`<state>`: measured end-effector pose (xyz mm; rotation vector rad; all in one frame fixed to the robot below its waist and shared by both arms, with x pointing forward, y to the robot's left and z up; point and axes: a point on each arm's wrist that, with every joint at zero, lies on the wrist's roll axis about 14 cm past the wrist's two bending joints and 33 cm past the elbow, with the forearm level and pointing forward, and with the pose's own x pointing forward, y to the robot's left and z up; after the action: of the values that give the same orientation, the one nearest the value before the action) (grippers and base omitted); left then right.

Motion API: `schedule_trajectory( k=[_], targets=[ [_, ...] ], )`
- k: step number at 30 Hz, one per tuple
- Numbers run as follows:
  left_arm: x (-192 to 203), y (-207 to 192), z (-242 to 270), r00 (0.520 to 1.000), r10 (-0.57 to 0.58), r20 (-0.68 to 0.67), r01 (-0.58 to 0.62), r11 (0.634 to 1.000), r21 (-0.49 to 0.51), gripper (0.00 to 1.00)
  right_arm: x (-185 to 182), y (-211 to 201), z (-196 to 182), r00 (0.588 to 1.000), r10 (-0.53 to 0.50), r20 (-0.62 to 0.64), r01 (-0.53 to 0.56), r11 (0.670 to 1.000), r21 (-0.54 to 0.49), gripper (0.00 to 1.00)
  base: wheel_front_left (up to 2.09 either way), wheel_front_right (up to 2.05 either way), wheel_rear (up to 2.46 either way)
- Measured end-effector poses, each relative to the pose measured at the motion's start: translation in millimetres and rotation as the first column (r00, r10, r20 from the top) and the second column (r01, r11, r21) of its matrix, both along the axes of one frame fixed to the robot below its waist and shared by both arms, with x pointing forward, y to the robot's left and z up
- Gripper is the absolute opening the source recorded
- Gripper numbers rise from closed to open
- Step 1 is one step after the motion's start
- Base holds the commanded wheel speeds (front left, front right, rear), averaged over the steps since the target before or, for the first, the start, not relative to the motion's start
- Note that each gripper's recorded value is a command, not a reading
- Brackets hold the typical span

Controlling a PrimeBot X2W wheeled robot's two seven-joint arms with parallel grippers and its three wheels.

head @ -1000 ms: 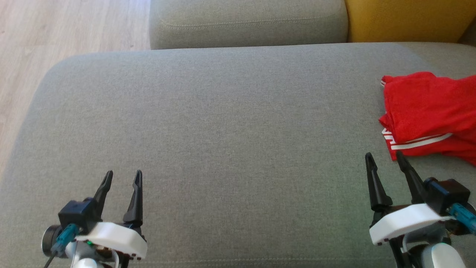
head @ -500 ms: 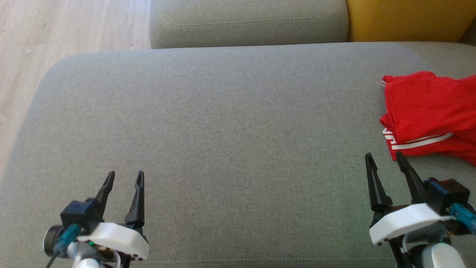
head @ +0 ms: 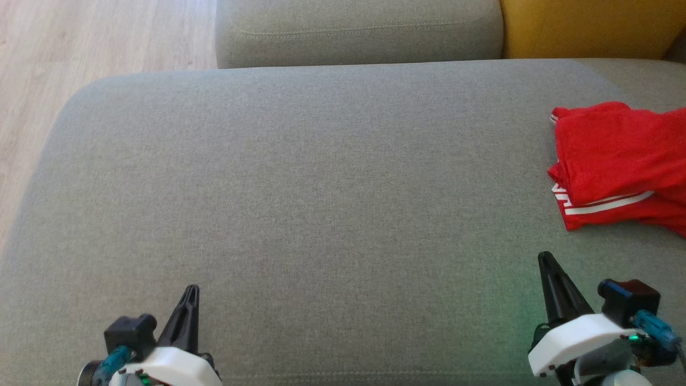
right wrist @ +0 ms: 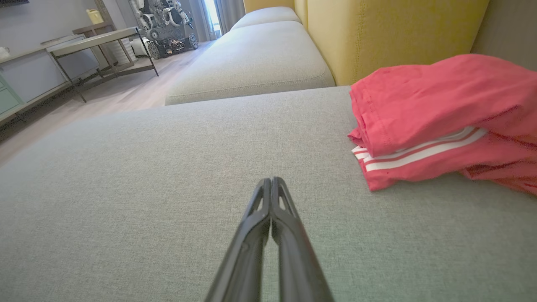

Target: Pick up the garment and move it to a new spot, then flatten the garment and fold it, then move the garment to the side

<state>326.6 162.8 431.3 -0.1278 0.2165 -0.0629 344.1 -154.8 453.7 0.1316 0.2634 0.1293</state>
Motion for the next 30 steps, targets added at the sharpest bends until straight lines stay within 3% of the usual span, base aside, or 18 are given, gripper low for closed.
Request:
schedule_trajectory(
  k=[14,30],
  targets=[
    [2.7,3.2,-1.1,0.998,0.047,-0.034,-0.051,0.989,-0.14,0.0,-0.8,-0.6,-1.2,0.999,-0.037,-0.018,0.04,0.987,0.154,0.0,0.0,0.0,0.0],
    [6.5,11.5,-2.1,0.991,0.108,-0.08,-0.127,0.945,-0.301,0.0,3.1,-3.6,2.1,0.996,-0.085,-0.031,0.09,0.939,0.332,0.0,0.0,0.0,0.0]
  ],
)
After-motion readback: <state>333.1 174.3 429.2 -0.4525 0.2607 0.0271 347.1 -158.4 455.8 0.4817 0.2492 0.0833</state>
